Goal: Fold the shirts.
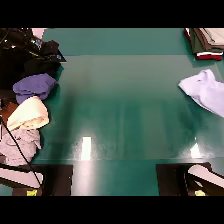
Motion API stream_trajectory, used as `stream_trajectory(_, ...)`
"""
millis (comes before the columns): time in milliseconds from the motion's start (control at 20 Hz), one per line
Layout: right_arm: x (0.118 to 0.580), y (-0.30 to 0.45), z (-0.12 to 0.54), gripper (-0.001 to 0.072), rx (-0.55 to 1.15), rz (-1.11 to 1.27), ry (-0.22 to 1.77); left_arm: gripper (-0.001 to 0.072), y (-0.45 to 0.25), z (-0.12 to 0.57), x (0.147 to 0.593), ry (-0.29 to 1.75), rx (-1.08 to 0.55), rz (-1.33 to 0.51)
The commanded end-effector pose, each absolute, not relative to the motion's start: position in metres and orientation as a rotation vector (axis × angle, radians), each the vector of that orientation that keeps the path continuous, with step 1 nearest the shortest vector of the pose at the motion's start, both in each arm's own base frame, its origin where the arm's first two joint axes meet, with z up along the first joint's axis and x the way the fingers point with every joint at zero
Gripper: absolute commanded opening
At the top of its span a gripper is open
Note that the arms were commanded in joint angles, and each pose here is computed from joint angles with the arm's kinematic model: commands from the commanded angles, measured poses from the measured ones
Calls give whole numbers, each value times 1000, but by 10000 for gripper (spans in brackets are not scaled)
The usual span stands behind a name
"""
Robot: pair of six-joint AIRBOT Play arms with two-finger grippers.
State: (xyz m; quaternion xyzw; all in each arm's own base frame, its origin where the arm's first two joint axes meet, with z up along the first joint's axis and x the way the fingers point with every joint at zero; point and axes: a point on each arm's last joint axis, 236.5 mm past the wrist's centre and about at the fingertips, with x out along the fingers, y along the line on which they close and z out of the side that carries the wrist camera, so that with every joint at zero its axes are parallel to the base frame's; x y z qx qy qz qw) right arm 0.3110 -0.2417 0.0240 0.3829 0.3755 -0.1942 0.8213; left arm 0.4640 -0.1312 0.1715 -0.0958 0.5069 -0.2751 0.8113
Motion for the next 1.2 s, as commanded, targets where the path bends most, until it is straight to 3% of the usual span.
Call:
stream_trajectory(0,268,-272,19,13,898,-587,718,27,-133,173,464,1077,-212,-594)
stream_trajectory(150,257,-268,16,14,898,-618,747,27,-134,173,464,1075,-211,-597)
stream_trajectory(300,223,-261,-1,23,779,-706,946,27,-134,173,464,1077,-209,-599)
stream_trajectory(350,209,-259,-2,82,701,-721,1017,27,-134,173,464,1074,-203,-602)
stream_trajectory(400,198,-263,-1,349,630,-743,1060,27,-134,173,464,1075,-202,-603)
stream_trajectory(450,184,-270,3,534,553,-780,1097,27,-134,173,464,1075,-202,-603)
stream_trajectory(500,169,-278,7,539,482,-817,1135,27,-134,173,462,1078,-193,-611)
stream_trajectory(650,148,-294,37,526,388,-908,1093,27,-134,171,459,1089,-176,-623)
stream_trajectory(850,213,-273,78,525,452,-770,887,28,-134,174,466,1059,-182,-613)
stream_trajectory(900,236,-256,85,488,461,-698,863,28,-134,174,466,1057,-183,-613)
stream_trajectory(1150,316,-153,111,19,326,-345,878,27,-134,174,467,1055,-184,-612)
